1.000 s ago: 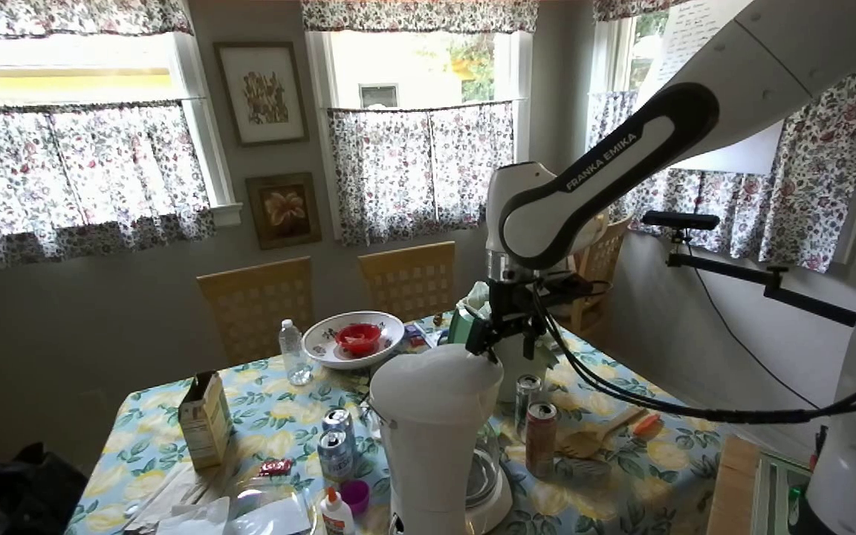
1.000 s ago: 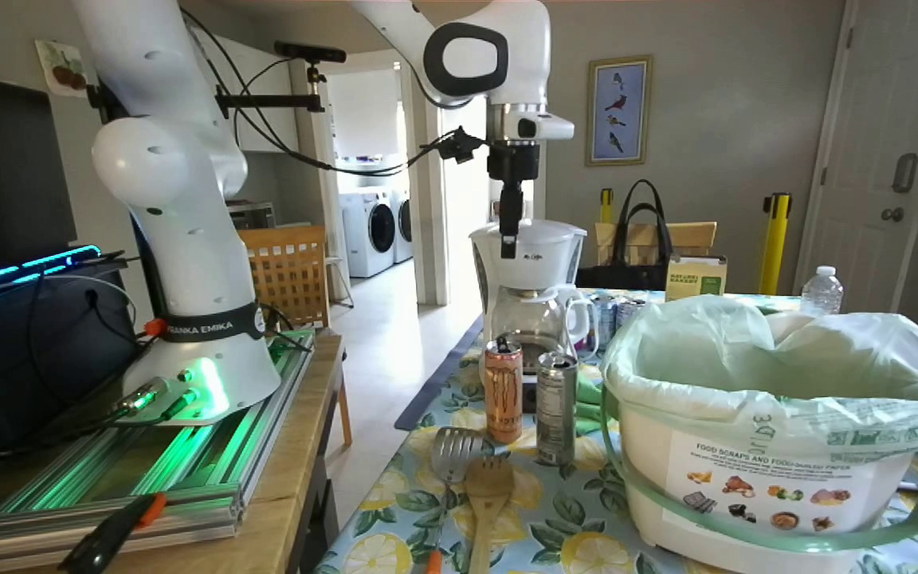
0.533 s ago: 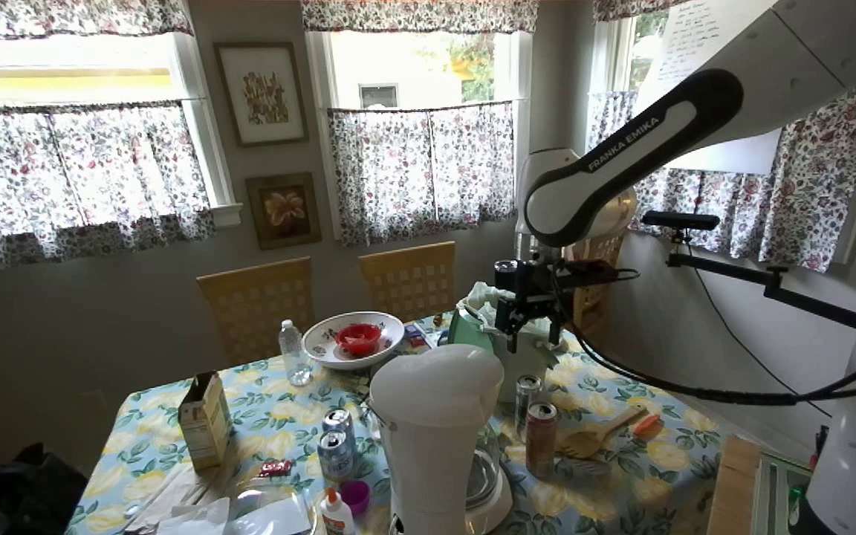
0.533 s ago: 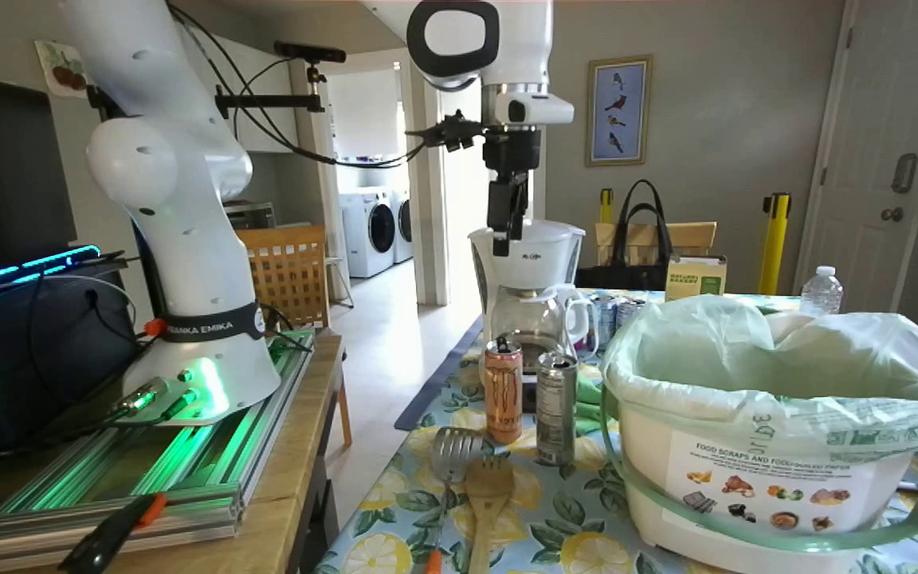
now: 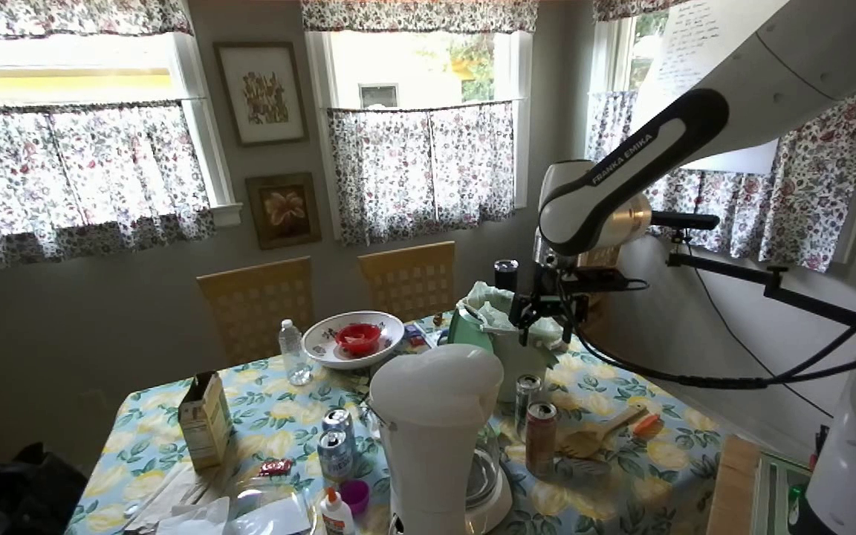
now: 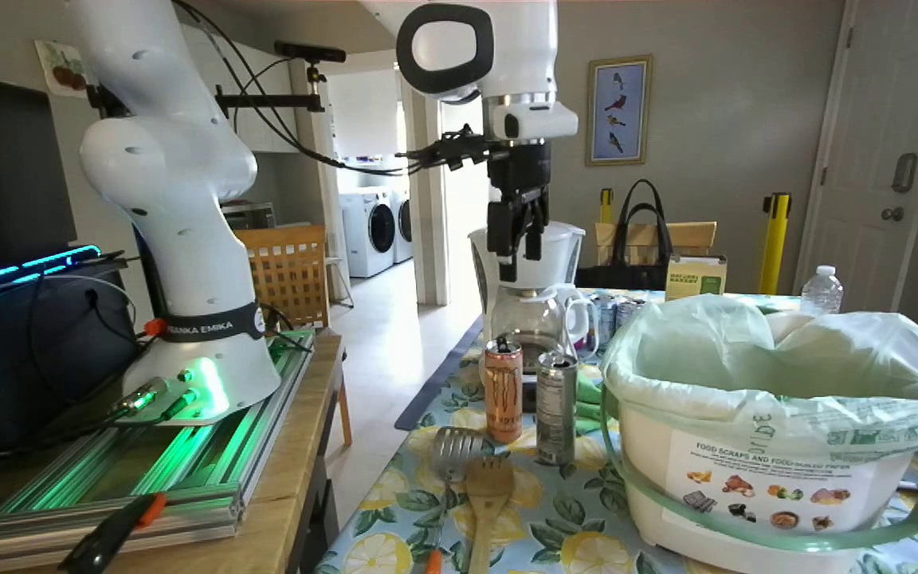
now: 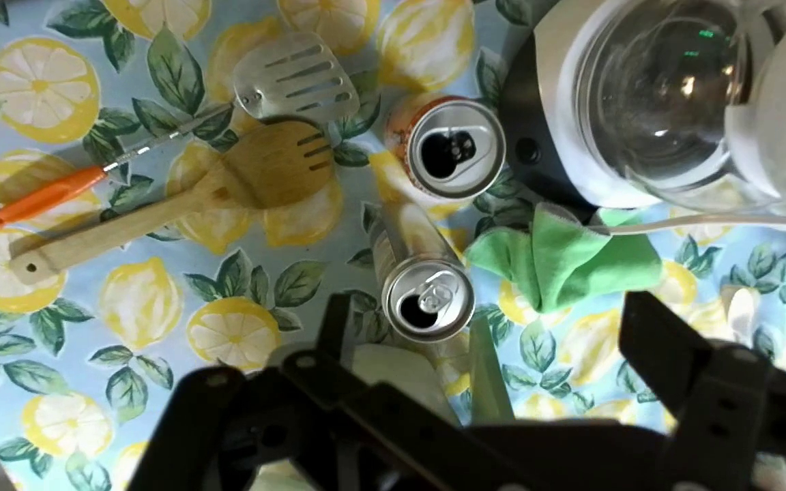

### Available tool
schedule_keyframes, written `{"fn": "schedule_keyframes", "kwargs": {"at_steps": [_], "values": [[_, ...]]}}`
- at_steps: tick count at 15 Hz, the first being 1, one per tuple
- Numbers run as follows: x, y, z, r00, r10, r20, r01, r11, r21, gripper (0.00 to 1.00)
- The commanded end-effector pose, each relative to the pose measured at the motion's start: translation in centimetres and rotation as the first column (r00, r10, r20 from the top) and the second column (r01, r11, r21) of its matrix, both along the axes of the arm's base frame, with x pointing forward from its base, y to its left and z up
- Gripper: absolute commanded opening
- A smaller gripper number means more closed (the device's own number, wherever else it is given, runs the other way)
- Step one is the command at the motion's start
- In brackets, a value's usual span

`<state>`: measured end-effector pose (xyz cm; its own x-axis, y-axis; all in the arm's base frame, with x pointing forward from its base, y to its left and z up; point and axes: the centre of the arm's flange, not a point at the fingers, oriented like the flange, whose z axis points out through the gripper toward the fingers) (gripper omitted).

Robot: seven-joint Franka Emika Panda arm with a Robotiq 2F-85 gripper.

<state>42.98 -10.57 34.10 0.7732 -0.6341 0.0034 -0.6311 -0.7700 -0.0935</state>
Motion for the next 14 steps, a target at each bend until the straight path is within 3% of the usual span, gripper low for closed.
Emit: {"fn": "schedule_keyframes", "kwargs": {"at_steps": [1,14], "values": [[1.8,-0.5,-2.6,0.999,-0.008,0.048,0.009,1.0,-0.016,1.0],[5.3,0.5,-10.4,0.995,0.101,-0.003,-0.101,0.99,-0.098,1.0]]}}
